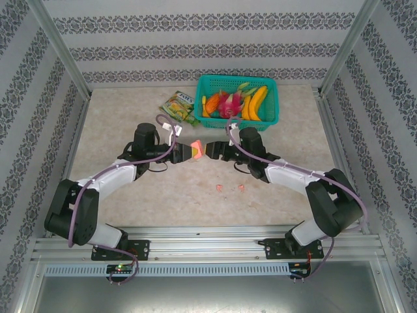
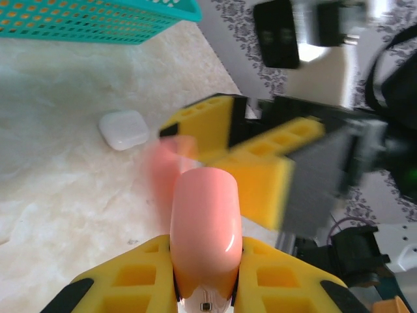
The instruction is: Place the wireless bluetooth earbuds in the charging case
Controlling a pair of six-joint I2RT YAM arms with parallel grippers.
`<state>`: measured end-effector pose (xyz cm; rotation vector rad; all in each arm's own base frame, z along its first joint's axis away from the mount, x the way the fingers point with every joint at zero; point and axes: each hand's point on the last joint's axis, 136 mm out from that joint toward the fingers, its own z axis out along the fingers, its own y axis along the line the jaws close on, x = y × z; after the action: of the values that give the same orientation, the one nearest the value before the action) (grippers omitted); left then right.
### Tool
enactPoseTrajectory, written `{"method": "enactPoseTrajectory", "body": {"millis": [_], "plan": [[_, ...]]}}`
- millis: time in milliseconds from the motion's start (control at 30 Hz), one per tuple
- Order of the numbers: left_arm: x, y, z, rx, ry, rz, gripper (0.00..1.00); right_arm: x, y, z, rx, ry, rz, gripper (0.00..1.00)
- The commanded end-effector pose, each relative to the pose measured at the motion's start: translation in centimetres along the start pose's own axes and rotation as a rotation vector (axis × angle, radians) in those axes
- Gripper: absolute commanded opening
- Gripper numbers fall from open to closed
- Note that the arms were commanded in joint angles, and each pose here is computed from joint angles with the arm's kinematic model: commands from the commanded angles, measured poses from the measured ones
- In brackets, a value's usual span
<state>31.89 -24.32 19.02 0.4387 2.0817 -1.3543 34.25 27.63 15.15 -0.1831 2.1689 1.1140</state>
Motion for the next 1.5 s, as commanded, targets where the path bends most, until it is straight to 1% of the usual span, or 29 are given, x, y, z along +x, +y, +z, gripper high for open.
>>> {"method": "enactPoseTrajectory", "body": {"millis": [0, 167, 367, 467, 633, 833, 1267, 1467], "plan": [[-1.6, -2.8, -0.8, 0.074, -0.028, 0.079, 0.02, 0.6, -2.0, 0.1, 0.035, -0.003, 0.039, 0.71], [-1.6, -2.8, -0.8, 0.075, -0.029, 0.080, 0.02, 0.6, -1.5, -0.6, 0.010, -0.016, 0.056, 0.70], [-1.6, -2.8, -0.7, 0.084, -0.026, 0.077, 0.02, 0.0, 1.7, -2.1, -0.128, -0.034, 0.053, 0.68], [-1.6, -2.7, -0.6, 0.086, -0.025, 0.074, 0.02, -0.3, 3.0, -2.3, -0.188, -0.028, 0.047, 0.64], [-1.7, -2.8, -0.5, 0.093, -0.028, 0.071, 0.01, -0.5, 4.1, -1.9, -0.252, -0.016, 0.059, 0.58], [-2.1, -3.1, -0.6, 0.097, -0.041, 0.074, 0.01, -0.5, 4.5, -1.1, -0.279, -0.006, 0.071, 0.53], [-2.4, -3.0, -0.5, 0.098, -0.046, 0.073, 0.01, 0.1, 5.0, 0.1, -0.305, 0.013, 0.085, 0.48], [-2.3, -3.1, -0.4, 0.107, -0.046, 0.070, 0.01, -0.3, 5.7, 0.6, -0.329, 0.015, 0.086, 0.42]]}}
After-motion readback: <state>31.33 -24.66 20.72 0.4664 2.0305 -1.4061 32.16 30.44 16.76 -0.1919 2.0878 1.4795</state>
